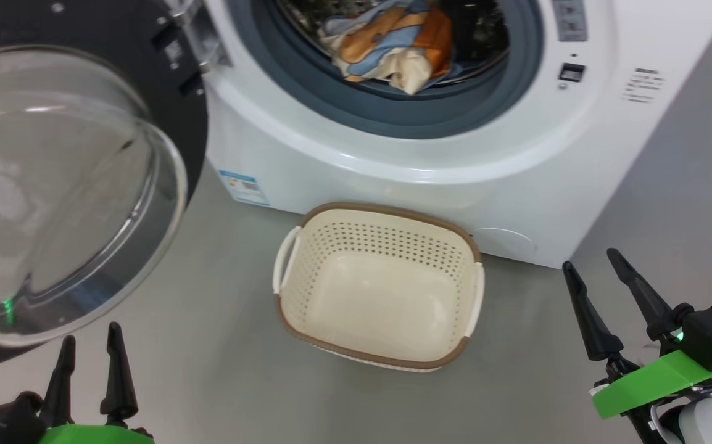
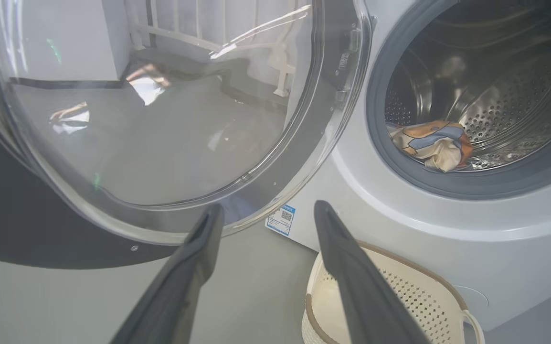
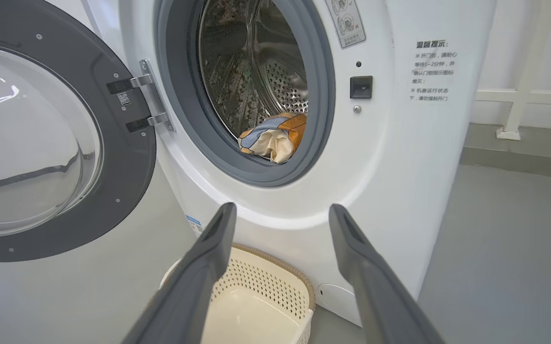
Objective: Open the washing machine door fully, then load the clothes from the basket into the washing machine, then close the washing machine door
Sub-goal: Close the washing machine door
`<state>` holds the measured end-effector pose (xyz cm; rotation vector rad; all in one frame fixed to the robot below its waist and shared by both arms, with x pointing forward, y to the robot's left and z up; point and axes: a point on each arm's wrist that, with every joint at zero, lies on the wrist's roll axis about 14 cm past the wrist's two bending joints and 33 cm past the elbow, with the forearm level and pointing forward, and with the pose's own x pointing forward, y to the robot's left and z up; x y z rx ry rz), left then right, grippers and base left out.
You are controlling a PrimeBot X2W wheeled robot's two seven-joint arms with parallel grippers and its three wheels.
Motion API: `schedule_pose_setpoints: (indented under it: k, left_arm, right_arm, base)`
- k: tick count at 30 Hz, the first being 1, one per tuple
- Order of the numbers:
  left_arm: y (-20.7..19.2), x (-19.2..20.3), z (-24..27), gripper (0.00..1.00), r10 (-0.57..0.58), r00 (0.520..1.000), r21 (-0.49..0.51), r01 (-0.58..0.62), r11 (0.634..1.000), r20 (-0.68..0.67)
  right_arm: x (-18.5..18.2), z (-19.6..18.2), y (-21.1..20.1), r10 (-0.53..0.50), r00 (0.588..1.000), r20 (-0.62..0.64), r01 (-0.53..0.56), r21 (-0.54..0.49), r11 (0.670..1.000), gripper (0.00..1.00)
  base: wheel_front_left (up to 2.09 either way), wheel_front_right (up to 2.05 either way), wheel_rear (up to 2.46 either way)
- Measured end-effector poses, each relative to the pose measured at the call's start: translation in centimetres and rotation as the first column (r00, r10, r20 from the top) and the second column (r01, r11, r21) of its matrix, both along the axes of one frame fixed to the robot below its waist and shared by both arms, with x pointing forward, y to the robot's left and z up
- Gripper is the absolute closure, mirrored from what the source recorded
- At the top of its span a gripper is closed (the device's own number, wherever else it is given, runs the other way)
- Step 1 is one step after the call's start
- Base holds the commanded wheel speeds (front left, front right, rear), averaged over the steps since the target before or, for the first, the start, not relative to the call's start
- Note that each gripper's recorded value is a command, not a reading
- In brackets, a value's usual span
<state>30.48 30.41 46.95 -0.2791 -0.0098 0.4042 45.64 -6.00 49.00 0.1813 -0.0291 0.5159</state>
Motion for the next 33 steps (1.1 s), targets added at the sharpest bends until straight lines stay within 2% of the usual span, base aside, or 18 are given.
schedule_pose_setpoints:
  k: [14, 33]
  left_arm:
    - [3.0, -4.2, 0.9, 0.0, 0.137, 0.991, 0.0, -0.137, 0.991, 0.015]
    - [4.1, -6.1, 1.5, 0.0, 0.202, 0.979, 0.01, -0.203, 0.979, 0.021]
  right_arm:
    - [0.1, -0.8, 5.9, 0.164, 0.986, -0.01, -0.164, 0.004, 0.986, 0.0]
    - [0.1, -1.1, 8.2, 0.223, 0.975, -0.016, -0.223, 0.013, 0.975, 0.0]
  base:
    - [0.0, 0.0, 0.0]
    - [0.0, 0.0, 0.0]
